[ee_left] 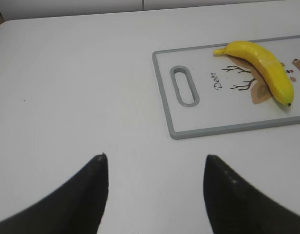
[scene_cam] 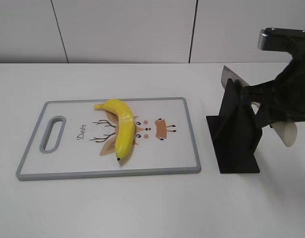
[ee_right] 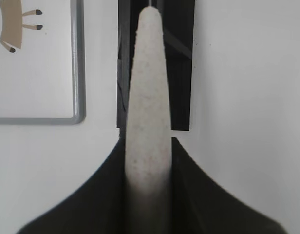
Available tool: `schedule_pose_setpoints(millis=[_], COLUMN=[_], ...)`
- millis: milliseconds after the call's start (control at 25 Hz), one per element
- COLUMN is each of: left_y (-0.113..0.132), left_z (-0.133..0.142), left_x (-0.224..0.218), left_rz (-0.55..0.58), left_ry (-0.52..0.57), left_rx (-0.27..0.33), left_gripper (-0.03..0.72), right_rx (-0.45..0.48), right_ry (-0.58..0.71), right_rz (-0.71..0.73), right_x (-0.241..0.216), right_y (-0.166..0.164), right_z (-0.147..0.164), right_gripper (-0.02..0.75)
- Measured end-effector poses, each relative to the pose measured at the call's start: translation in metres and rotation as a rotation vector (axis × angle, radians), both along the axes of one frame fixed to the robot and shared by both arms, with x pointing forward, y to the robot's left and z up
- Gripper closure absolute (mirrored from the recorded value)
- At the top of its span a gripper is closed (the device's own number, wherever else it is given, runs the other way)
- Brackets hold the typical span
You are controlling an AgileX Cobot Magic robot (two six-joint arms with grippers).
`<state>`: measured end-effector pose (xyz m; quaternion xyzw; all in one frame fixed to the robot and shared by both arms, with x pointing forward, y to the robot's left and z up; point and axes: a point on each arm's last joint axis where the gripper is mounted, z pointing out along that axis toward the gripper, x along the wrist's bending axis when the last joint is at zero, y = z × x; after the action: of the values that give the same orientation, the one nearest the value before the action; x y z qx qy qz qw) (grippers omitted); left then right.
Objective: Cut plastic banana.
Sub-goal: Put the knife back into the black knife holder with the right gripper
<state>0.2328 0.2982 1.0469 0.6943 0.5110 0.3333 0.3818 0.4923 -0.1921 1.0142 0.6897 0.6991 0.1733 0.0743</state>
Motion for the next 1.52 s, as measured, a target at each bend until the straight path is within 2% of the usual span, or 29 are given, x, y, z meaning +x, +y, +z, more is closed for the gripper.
schedule_pose_setpoints(millis=[240,320,560,600,680,840,1200,1520], left_y=[0.0,0.0,0.0,0.0,0.0,0.0,0.0,0.0], left_z=[0.0,0.0,0.0,0.0,0.0,0.0,0.0,0.0], left_x=[0.0,0.0,0.0,0.0,0.0,0.0,0.0,0.0], left_rz=[0.0,0.0,0.001,0.001,0.001,0.001,0.002,0.002], left_ry=[-0.001,-0.001,-0.001,-0.001,-0.001,-0.001,-0.002,-0.001], left_rx=[0.0,0.0,0.001,0.001,0.001,0.001,0.003,0.003], left_gripper=[0.109,0.109,0.109,0.109,0.109,0.111,0.111,0.13], right_rx=[0.002,0.002,0.0,-0.001,-0.003,-0.002,0.031,-0.019], right_ry=[0.024,0.025,0.026,0.026,0.025,-0.016,-0.317,-0.363], right_rz=[-0.005,-0.005,0.004,0.005,0.012,0.049,0.296,0.416], right_x=[-0.002,-0.002,-0.002,-0.002,-0.002,-0.004,-0.053,-0.13], right_y=[0.0,0.0,0.0,0.0,0.0,0.0,-0.016,-0.047], right_z=[-0.001,-0.001,-0.001,-0.001,-0.001,0.006,0.073,0.063], right_gripper=[0.567,0.535,0.195,0.149,0.108,0.091,0.096,0.12])
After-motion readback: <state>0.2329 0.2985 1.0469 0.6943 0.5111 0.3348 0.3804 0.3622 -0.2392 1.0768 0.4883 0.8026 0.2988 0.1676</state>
